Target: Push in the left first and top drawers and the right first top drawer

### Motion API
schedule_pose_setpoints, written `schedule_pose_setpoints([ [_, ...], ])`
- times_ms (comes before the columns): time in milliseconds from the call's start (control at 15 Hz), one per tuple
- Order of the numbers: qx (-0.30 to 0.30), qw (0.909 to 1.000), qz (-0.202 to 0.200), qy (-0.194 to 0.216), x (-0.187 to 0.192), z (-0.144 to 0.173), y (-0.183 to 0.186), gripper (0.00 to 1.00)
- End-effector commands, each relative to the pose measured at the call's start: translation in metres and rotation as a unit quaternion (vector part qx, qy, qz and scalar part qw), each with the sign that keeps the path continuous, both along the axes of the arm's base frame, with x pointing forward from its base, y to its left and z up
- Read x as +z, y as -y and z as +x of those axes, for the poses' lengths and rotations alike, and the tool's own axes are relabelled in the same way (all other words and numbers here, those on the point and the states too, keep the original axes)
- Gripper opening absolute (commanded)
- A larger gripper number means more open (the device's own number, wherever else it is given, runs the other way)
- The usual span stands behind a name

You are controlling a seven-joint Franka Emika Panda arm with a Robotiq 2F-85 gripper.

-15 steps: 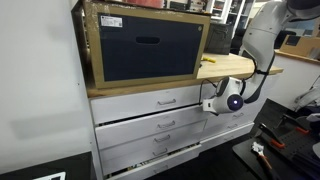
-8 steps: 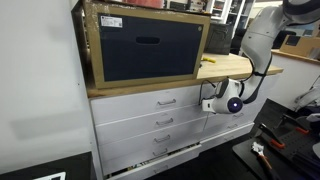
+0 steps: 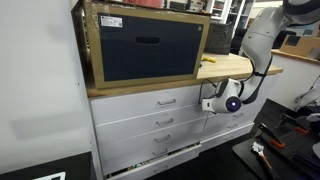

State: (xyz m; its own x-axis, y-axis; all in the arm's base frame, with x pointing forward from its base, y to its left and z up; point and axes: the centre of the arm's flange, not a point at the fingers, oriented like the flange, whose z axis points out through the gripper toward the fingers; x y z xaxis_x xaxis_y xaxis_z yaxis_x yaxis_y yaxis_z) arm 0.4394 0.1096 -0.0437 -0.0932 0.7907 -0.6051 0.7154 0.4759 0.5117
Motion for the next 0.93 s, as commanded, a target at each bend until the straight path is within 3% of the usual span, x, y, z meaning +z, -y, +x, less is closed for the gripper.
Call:
schedule_pose_setpoints([
  [0, -0.052, 0.9986, 0.007, -0.001, 0.010, 0.005, 0.002, 0.00],
  [200, -0.094, 0.9954, 0.018, -0.007, 0.019, -0.002, 0.007, 0.00],
  [867, -0.110, 0.9936, 0.021, 0.015, 0.060, -0.028, 0.055, 0.00],
])
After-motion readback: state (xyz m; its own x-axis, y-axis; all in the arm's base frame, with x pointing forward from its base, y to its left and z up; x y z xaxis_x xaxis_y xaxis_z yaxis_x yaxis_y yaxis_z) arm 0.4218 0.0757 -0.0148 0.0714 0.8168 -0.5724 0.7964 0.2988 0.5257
